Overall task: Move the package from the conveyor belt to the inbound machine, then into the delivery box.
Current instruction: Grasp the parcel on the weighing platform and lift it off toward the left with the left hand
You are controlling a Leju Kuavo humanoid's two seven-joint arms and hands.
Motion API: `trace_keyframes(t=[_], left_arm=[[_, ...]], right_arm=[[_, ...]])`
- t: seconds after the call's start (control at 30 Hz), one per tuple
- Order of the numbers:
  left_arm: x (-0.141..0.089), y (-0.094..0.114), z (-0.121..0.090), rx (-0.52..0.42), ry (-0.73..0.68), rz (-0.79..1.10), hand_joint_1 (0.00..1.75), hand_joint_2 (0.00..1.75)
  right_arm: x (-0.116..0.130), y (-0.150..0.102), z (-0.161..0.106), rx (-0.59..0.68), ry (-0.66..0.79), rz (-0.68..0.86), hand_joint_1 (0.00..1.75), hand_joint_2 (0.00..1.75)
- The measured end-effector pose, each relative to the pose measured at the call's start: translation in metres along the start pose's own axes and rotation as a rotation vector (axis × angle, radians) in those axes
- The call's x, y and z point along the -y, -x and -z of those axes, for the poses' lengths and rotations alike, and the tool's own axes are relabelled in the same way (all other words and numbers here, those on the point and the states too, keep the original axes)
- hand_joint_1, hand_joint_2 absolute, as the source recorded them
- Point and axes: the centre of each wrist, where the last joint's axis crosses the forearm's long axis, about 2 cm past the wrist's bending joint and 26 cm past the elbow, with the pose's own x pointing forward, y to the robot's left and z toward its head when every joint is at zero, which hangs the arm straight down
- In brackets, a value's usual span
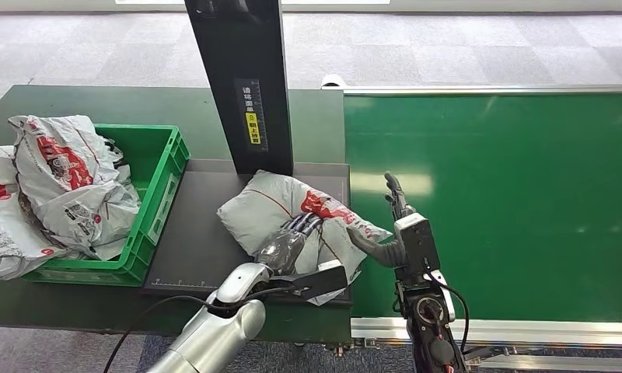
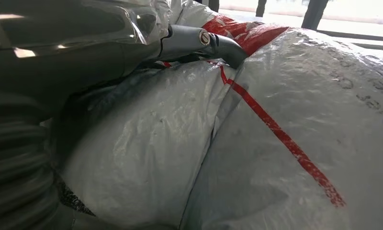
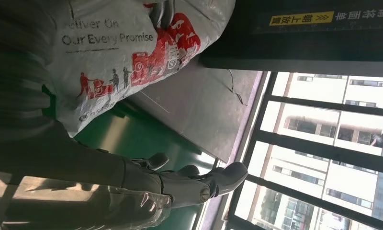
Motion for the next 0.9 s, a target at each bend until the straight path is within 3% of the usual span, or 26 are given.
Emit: trace_keyframes(t=[0.13, 0.17, 0.27, 0.3, 0.63, 0.9], left_arm=[[-0.001, -0.001, 0.007, -0.009, 0.031, 0.028, 0.02, 1.75], [-0.001, -0.001, 0.008, -0.01, 0.035, 0.032, 0.24, 1.75], [0.0, -0.001, 0.009, -0.01, 0.042, 0.04, 1.51, 1.75], [0.0, -0.001, 0.008, -0.007, 0.041, 0.04, 1.72, 1.75], [0.0, 0.004, 0.006, 0.027, -0.05, 0.001, 1.75, 1.75], [0.007, 0.013, -0.008, 0.145, -0.227, -0.263, 1.75, 1.75]], right_arm=[[-0.001, 0.002, 0.0, -0.01, -0.008, 0.005, 0.0, 1.75], [-0.001, 0.003, 0.0, -0.012, -0.011, 0.008, 0.0, 1.75], [-0.002, 0.003, 0.0, -0.017, -0.023, 0.015, 0.0, 1.75], [-0.002, 0.004, 0.0, -0.017, -0.026, 0.019, 0.0, 1.75], [-0.001, 0.004, -0.001, -0.018, -0.03, 0.048, 0.0, 1.75], [0.001, 0.007, -0.005, -0.021, -0.01, 0.079, 0.0, 1.75]])
